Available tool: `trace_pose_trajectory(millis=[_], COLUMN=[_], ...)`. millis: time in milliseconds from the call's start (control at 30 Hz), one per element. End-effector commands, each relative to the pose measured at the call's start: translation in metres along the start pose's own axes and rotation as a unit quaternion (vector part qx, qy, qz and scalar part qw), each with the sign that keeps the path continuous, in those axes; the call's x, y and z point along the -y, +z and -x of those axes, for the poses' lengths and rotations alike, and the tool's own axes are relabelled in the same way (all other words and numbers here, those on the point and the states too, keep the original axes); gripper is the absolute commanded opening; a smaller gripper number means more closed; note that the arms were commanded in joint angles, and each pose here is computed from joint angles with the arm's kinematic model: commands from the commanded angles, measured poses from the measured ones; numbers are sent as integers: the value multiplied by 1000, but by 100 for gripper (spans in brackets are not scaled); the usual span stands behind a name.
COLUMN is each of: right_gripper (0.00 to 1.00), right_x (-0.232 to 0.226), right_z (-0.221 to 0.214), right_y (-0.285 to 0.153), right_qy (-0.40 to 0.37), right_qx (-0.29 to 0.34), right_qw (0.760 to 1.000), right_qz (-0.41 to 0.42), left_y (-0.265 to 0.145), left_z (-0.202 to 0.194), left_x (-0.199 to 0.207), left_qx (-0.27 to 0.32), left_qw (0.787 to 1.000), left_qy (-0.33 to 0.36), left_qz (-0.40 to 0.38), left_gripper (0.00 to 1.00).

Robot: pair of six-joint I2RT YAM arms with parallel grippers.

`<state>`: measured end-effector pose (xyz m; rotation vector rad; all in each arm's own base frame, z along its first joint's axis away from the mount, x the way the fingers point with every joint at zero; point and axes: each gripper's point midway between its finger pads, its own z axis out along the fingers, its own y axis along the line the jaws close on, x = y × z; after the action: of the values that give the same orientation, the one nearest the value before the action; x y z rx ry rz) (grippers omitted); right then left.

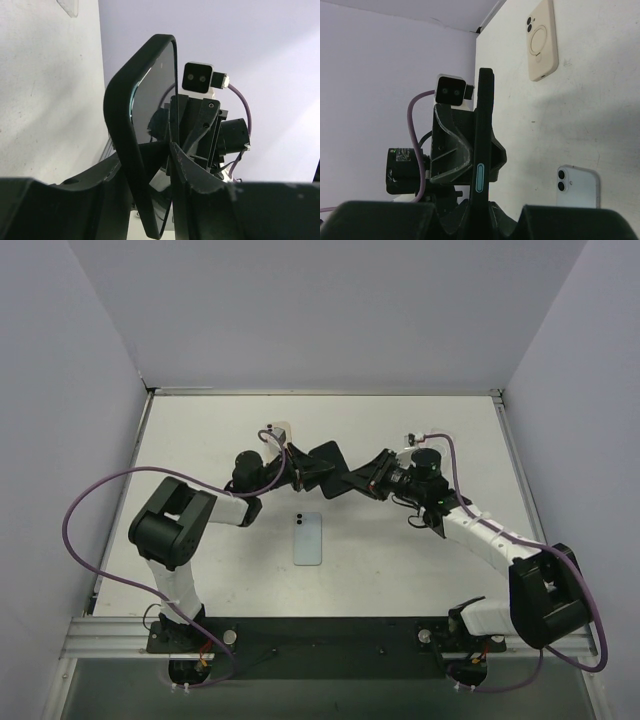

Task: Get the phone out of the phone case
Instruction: Adjust the phone, then remove the phone case from the phone.

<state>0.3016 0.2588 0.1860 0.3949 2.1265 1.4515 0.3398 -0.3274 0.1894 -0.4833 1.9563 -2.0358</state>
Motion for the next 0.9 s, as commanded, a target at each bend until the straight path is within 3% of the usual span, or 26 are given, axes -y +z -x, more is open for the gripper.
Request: trace_pose_trajectory(millis=[0,67,133,233,700,733,833,867], right_gripper=[0,0,0,0,0,0,0,0], right_x=[-31,-29,-26,-22,-35,-34,-31,-30], right_z=[0,-1,-3,-3,-10,-11,-14,-14], right_y=[-6,-8,-10,-13,-20,-20,-21,-22], right_qy=[-11,-2,5,10,44,46,46,47], right_qx=[-2,-4,-5,-3,-19,-20,-21,-20], right_qw=[997,997,997,997,991,991,991,992], right_qz=[70,76,76,75,124,123,120,118], left_y=[-1,-2,-5,-9,-12,-12,-10,-10], left_z=[-2,-1,2,8,19,20,20,20], left_x=[28,28,28,30,41,42,43,45], left_qx=[5,8,13,26,55,55,52,52], left_qw=[998,998,998,998,996,996,996,996], left_qy=[39,38,37,35,33,34,33,34], left_qz=[-46,-47,-47,-51,-65,-66,-63,-65], left_gripper=[39,40,49,55,45,42,0,0])
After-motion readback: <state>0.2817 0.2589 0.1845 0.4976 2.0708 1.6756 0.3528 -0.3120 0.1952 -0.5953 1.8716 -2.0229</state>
